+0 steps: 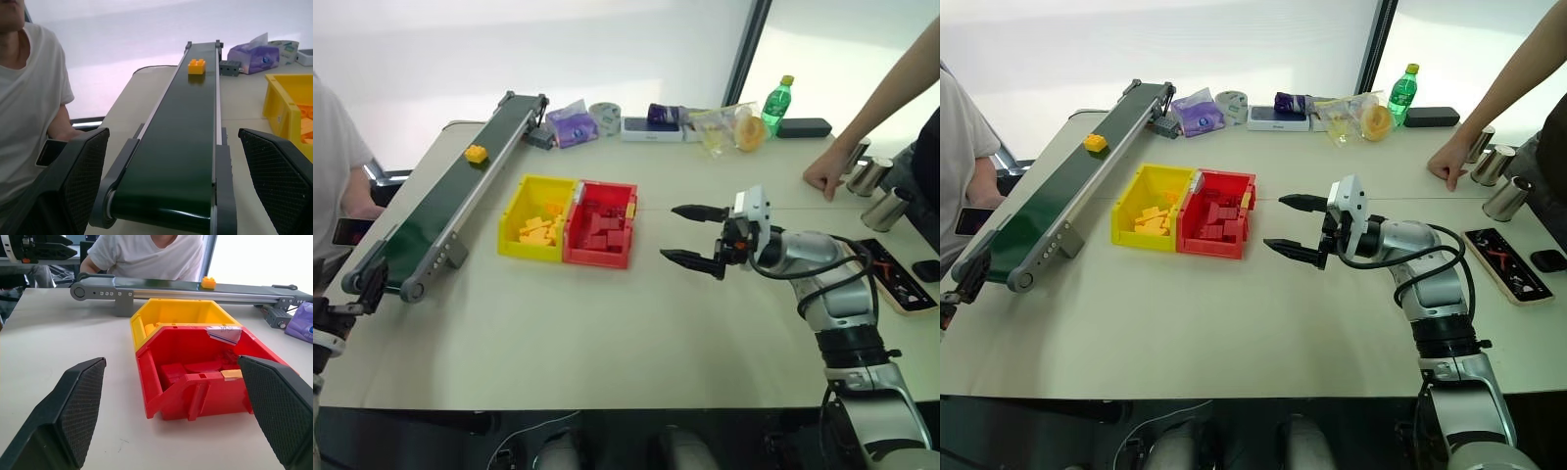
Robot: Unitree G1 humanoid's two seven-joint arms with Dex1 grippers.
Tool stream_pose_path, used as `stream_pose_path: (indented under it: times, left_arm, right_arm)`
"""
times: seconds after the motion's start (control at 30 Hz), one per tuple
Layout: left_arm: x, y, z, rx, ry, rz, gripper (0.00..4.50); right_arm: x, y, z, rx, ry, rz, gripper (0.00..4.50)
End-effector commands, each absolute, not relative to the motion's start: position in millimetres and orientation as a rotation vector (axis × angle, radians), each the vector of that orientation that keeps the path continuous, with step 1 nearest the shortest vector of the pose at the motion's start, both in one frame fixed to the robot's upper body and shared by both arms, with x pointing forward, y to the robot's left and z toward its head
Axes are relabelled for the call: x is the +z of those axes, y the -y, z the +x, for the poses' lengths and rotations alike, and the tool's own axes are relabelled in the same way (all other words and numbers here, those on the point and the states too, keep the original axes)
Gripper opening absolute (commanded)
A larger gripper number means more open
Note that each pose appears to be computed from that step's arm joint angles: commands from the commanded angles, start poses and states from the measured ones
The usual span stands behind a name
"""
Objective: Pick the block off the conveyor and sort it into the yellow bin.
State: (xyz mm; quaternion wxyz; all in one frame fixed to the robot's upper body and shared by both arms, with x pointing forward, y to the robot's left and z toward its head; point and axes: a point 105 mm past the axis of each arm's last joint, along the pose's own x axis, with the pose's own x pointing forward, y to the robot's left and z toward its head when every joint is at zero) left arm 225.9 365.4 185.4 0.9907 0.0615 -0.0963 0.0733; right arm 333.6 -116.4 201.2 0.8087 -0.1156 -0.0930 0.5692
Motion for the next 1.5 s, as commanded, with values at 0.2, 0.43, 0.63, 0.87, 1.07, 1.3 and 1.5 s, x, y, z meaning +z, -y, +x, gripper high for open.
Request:
stream_pose_path:
  times: [0.2,0.43,0.63,0.87,1.07,1.3,1.5]
  left_arm:
    - [195,-365,224,0.147,0.226,0.152,4.45]
    - [196,-374,233,0.177,0.190,0.139,4.45]
    - [199,-371,270,0.178,-0.009,0.147,4.45]
    - [197,-372,304,0.171,-0.113,0.182,4.45]
    - [186,-368,328,0.145,-0.137,0.172,4.45]
    - [179,-360,334,0.105,-0.134,0.155,4.45]
    - [170,-363,326,0.121,-0.146,0.107,3.16]
  right_arm:
    - [215,119,329,1.215,0.256,-0.281,4.50]
    - [214,119,330,1.215,0.257,-0.283,4.50]
    - [214,117,330,1.215,0.259,-0.293,4.50]
    - [214,117,330,1.215,0.254,-0.300,4.50]
    - [211,119,327,1.206,0.249,-0.297,4.50]
    - [210,122,323,1.191,0.243,-0.296,4.50]
    - [209,124,323,1.184,0.238,-0.293,4.50]
